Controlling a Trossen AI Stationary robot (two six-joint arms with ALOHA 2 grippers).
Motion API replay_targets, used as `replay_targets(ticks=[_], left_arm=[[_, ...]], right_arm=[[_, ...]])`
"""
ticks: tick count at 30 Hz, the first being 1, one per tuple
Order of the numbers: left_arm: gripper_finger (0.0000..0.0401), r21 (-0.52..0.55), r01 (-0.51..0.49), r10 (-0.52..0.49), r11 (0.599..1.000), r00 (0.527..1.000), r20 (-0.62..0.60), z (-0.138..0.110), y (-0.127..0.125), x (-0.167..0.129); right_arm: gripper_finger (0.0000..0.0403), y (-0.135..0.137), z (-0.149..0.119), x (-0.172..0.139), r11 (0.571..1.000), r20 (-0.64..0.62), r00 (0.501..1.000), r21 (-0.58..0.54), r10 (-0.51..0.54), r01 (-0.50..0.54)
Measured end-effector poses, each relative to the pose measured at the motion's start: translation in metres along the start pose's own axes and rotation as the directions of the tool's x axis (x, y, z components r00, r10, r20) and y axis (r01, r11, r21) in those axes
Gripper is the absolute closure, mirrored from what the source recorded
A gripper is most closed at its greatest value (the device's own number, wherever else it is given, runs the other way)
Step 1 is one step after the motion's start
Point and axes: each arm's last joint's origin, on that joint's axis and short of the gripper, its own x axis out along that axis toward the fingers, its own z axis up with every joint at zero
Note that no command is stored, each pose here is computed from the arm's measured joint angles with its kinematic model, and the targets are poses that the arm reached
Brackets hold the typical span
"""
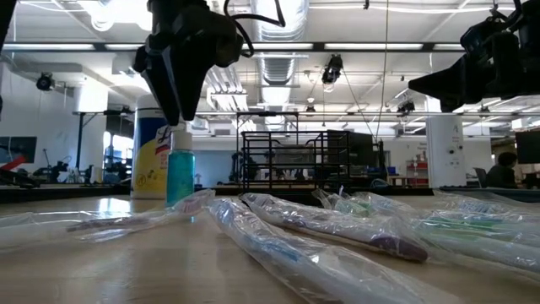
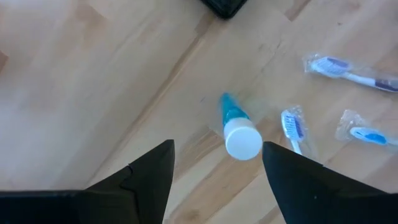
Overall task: Pick & Place toothbrushing station
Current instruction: Put the top blue mouthwash into the wire organizer
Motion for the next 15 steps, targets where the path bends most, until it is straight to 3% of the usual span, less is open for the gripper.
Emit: replay_targets(ticks=[7, 15], left_arm=[[0.0153, -0.08, 0.043, -0.042, 0.996, 0.999, 0.007, 0.0022, -0.0039, 0.0016], [0.0153, -0.065, 0.073, -0.073, 0.995, 0.997, -0.006, 0.0024, -0.0053, 0.0018]], right_arm=[[0.0394, 0.0, -0.0002, 0.0, 1.0, -0.002, 1.0, 0.0, 0.0, 0.0], [0.0394, 0.0, -0.0005, 0.0, 1.0, -0.005, 1.0, 0.0, 0.0, 0.0]])
